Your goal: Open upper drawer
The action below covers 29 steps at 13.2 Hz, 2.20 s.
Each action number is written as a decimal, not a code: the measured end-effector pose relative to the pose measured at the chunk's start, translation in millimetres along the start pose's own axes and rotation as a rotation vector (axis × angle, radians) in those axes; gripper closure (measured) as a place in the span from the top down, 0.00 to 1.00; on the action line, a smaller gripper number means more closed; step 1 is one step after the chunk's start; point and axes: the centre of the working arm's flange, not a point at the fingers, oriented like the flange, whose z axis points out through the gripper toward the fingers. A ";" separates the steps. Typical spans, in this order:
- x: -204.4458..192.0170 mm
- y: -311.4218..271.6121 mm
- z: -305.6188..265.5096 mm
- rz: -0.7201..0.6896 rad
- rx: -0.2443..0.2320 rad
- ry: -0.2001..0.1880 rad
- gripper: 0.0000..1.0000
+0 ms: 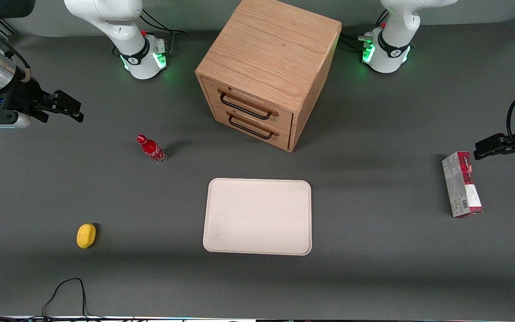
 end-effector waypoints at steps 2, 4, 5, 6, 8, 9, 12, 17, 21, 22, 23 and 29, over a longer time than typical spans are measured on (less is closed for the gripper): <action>0.1 0.2 -0.2 0.000 -0.002 0.001 1.00; 1.7 -0.5 -1.7 -0.003 -0.001 0.005 1.00; 5.6 -4.2 -2.9 -0.011 0.001 0.010 1.00; 11.3 -15.6 -4.6 -0.032 0.004 0.017 1.00; 18.9 -57.6 -2.5 -0.110 0.010 0.018 1.00; 18.9 -85.6 0.2 -0.162 0.015 0.016 1.00; 2.5 -175.4 6.6 -0.334 0.039 0.009 1.00; -44.1 -296.7 9.1 -0.835 -0.016 0.047 1.00; -62.4 -344.5 46.0 -0.993 0.176 -0.080 1.00; -57.6 -346.7 60.0 -0.997 0.221 -0.121 1.00; -51.9 -347.4 77.1 -1.006 0.247 -0.161 1.00; -44.5 -358.9 164.2 -1.056 0.313 -0.330 1.00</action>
